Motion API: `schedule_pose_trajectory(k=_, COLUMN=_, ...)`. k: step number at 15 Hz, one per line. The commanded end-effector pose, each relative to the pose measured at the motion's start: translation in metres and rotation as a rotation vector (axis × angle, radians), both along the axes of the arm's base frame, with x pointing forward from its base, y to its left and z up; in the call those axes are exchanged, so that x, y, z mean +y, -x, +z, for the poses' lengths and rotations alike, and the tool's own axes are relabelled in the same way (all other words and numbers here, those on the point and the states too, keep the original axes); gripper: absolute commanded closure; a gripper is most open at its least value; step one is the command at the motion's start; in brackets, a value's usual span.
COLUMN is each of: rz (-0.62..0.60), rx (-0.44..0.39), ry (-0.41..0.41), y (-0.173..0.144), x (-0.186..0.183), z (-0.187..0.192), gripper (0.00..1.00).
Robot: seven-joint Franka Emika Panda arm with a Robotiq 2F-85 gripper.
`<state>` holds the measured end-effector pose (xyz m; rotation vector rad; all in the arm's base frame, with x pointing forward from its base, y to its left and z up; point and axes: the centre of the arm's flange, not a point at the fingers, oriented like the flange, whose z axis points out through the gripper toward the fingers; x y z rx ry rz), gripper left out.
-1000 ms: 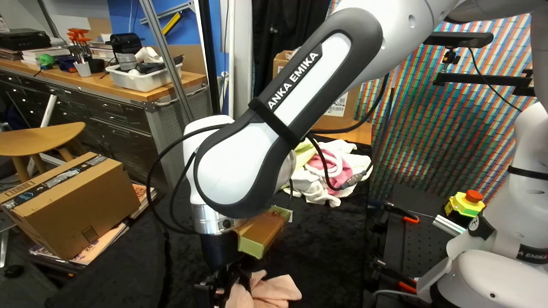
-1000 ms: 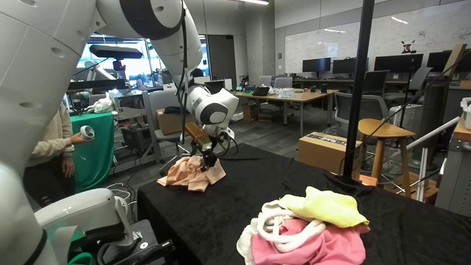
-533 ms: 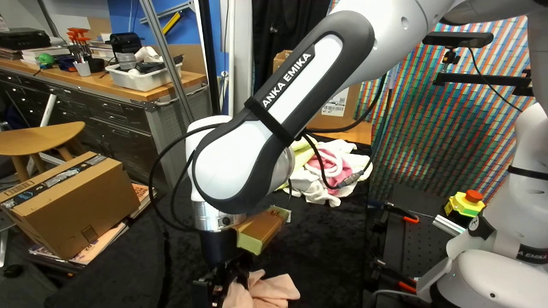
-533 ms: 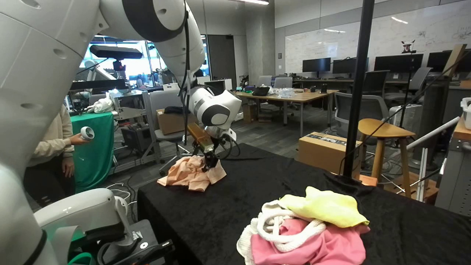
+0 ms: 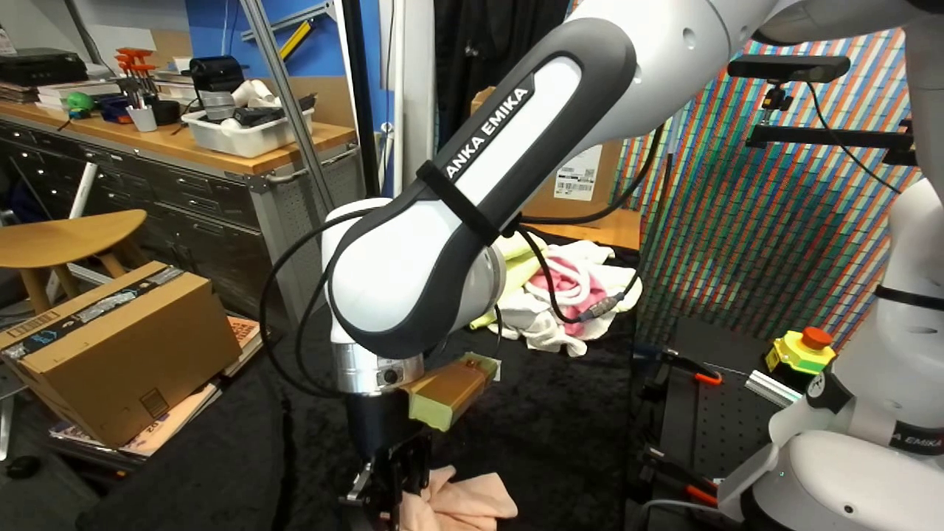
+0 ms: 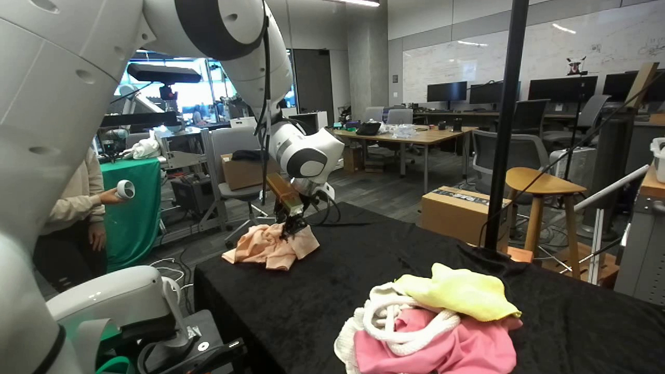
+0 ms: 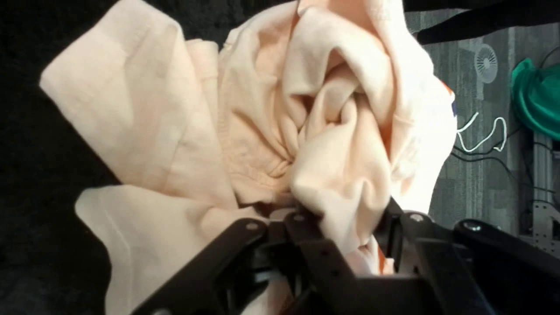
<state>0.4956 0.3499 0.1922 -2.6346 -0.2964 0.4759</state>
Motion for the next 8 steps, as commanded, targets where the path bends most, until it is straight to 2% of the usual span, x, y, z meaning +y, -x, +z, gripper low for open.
schedule_pose_trajectory(k=1, rz=0.016, rx=0.061, ry=-0.080, y=-0.010, x=-0.003, z=0.006, gripper=0.94)
schedule_pose_trajectory(k=4, rz=0.027, rx=0.108, ry=-0.146, y=-0.017, x=-0.015, z=0.015, gripper=1.00)
schedule_pose_trajectory(k=5, rz=0.029, rx=0.122, ry=-0.172, y=-0.020, x=-0.021, z=0.020, gripper=0.96)
schedule_pose_trajectory(k=8, rz=0.005, rx=0.141, ry=-0.257, y=-0.035, x=-0.045, z=0.039, gripper=0.95)
